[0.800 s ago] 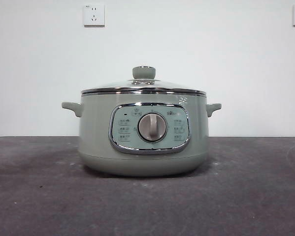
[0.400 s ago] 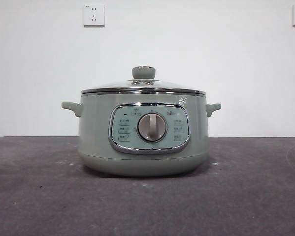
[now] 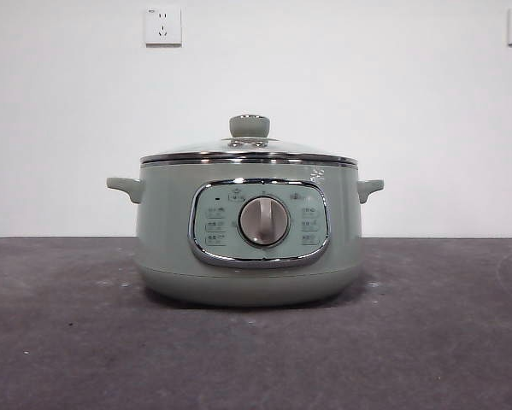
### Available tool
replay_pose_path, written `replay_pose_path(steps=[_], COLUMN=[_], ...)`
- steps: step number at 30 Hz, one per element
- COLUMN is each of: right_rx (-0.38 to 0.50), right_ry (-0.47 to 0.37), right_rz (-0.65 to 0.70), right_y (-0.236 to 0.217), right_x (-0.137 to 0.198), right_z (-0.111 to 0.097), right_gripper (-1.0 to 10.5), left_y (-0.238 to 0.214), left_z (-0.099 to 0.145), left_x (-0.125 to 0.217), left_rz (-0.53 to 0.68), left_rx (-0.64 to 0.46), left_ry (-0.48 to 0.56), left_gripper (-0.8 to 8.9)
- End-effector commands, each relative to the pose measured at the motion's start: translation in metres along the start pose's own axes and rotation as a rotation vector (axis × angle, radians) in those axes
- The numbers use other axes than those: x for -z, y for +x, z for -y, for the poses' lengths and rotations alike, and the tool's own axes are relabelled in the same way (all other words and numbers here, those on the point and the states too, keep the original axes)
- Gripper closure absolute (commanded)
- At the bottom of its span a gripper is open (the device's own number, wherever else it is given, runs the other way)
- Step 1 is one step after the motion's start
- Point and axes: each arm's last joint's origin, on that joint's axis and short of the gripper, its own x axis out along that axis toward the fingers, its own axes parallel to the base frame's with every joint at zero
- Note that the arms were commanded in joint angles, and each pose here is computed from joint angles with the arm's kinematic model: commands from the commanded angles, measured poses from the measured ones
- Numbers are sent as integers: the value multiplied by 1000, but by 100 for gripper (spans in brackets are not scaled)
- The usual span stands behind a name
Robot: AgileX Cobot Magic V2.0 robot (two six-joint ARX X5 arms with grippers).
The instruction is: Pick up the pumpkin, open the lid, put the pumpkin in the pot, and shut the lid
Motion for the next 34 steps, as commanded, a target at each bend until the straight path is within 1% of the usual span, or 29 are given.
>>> replay_pose_path(steps=[1,6,9,13,34], right_rx=[1,2,1,1,3], right_ry=[7,7,7,7,5], right_rz=[4,4,5,4,6], right_y=[-1,-1,-1,-1,-1], right_x=[0,0,0,0,0], right_z=[0,0,0,0,0], right_gripper=[946,946,946,946,946], left_y=[1,-1,-1,-1,-1], left_z=[1,1,2,2,3], left_x=[13,27,32,32,32], left_rz=[-25,-109,-156,-157,-157], left_rx=[-4,-2,4,26,27], left_ry=[-22,-60,-57,-65,-65], left_gripper=[817,817,817,817,817])
